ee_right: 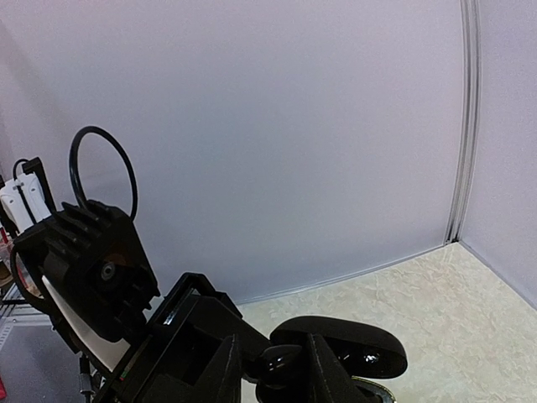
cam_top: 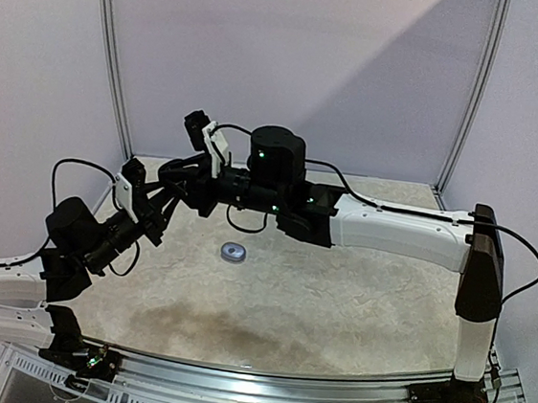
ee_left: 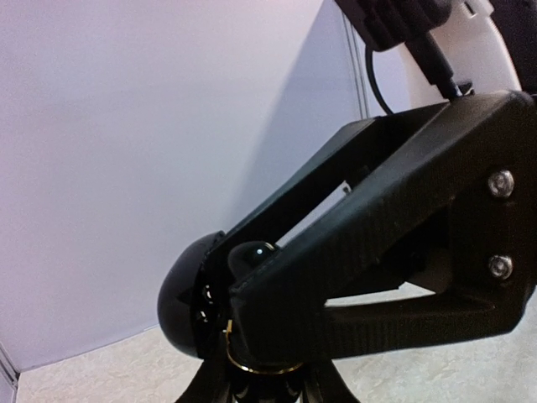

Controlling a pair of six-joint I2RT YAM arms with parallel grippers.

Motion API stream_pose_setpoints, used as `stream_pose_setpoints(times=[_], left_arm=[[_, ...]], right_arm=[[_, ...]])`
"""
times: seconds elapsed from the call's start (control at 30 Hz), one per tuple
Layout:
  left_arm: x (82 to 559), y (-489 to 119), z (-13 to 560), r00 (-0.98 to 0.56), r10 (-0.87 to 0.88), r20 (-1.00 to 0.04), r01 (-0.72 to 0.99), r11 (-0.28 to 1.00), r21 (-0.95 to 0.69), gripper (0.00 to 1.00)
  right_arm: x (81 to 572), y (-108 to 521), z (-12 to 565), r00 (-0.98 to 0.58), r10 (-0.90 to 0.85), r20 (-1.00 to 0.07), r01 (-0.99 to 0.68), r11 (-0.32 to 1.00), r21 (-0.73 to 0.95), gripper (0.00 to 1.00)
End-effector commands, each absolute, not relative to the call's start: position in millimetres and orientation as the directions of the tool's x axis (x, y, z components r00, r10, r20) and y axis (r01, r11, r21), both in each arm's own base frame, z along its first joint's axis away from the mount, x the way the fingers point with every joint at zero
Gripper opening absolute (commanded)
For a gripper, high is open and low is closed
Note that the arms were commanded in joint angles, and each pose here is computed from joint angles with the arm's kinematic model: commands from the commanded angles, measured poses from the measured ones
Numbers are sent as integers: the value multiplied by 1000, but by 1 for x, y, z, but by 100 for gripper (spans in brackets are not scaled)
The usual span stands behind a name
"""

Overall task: Insert the wireless bluetooth earbuds into the charging case
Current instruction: Insert the left earbud into the left side groove of the charging case.

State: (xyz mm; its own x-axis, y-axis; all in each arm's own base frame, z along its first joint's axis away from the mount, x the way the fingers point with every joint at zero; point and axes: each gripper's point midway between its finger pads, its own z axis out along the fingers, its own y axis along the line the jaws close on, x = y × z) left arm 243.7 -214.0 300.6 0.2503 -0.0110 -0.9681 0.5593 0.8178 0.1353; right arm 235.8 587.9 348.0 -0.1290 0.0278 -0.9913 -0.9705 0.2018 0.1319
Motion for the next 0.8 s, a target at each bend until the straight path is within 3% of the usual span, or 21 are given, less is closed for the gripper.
stream_pose_setpoints(times=[0.0,0.3,0.77], left_arm=[[232,-219,339,326,-106,-939,598,793,118,0],[233,-219,333,257,-153,-954,620,783,42,0],[232,-219,334,233,-187,-954,636,772,4,0]], right_arm=[[256,591,300,-168,-77,-983,-949,282,140,28],[263,590,307,-152,-78,-985,-939,322,119,26],[274,588,299,-141,-123,-982,-921,381,85,33]])
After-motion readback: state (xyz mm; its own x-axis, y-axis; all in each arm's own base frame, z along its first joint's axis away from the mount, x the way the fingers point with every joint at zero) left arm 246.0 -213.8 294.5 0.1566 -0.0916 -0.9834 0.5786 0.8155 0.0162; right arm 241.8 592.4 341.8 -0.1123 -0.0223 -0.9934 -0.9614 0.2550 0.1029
